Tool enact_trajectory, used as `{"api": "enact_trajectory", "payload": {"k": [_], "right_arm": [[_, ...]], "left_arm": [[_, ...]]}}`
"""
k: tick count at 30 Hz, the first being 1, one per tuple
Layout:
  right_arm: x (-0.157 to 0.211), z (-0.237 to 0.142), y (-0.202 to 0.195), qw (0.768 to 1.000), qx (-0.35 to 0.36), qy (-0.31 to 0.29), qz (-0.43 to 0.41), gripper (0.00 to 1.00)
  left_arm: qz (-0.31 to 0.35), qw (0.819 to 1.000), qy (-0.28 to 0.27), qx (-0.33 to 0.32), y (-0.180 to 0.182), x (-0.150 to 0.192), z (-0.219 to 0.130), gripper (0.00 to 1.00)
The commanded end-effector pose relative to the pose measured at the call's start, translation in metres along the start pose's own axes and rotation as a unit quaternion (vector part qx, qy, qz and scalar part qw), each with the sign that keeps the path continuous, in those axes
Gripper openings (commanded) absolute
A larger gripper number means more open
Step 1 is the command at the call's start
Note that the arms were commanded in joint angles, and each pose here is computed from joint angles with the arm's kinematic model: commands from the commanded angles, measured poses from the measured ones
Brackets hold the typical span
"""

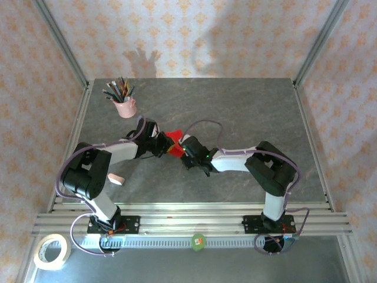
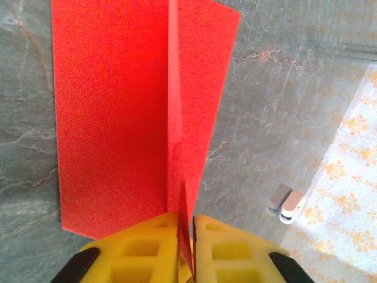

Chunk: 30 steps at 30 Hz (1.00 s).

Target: Fold a paper plane with a square sheet of paper (pick it up from the middle)

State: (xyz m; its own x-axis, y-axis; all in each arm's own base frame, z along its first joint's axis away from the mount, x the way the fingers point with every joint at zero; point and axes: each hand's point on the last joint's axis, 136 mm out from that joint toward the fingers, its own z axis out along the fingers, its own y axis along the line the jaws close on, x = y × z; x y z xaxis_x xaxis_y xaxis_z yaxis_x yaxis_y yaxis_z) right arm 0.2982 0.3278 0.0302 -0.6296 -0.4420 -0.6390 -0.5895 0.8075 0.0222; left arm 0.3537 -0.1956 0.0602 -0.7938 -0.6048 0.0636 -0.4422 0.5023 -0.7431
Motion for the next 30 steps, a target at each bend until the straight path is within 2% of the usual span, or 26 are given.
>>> {"api": "enact_trajectory", "payload": {"k": [1,7,11,21,30], "right_arm": [[-0.015,-0.01,0.005,1.0,-0.013,-0.019,0.003,0.06],[-0.014,-0.011,0.011,0.994,-0.082,0.002,0.068,0.03],[-0.014,-0.011,0.015,0.984,-0.133,0.011,0.122,0.03],[-0.011,-0.012,0.029,0.939,-0.252,0.036,0.232,0.02],[0.001,-0.014,0.02,0.895,-0.315,0.059,0.309,0.02]], "left_arm": [[0.009,0.999,-0.034,0.012,-0.019,-0.016,-0.019,0.22],[0.005,0.995,-0.096,0.033,-0.022,-0.04,-0.049,0.3],[0.016,0.991,-0.117,0.061,-0.028,-0.042,-0.059,0.32],[0.069,0.987,-0.079,0.12,-0.042,-0.009,-0.044,0.3],[0.1,0.986,-0.037,0.129,-0.037,0.013,-0.02,0.25]]}}
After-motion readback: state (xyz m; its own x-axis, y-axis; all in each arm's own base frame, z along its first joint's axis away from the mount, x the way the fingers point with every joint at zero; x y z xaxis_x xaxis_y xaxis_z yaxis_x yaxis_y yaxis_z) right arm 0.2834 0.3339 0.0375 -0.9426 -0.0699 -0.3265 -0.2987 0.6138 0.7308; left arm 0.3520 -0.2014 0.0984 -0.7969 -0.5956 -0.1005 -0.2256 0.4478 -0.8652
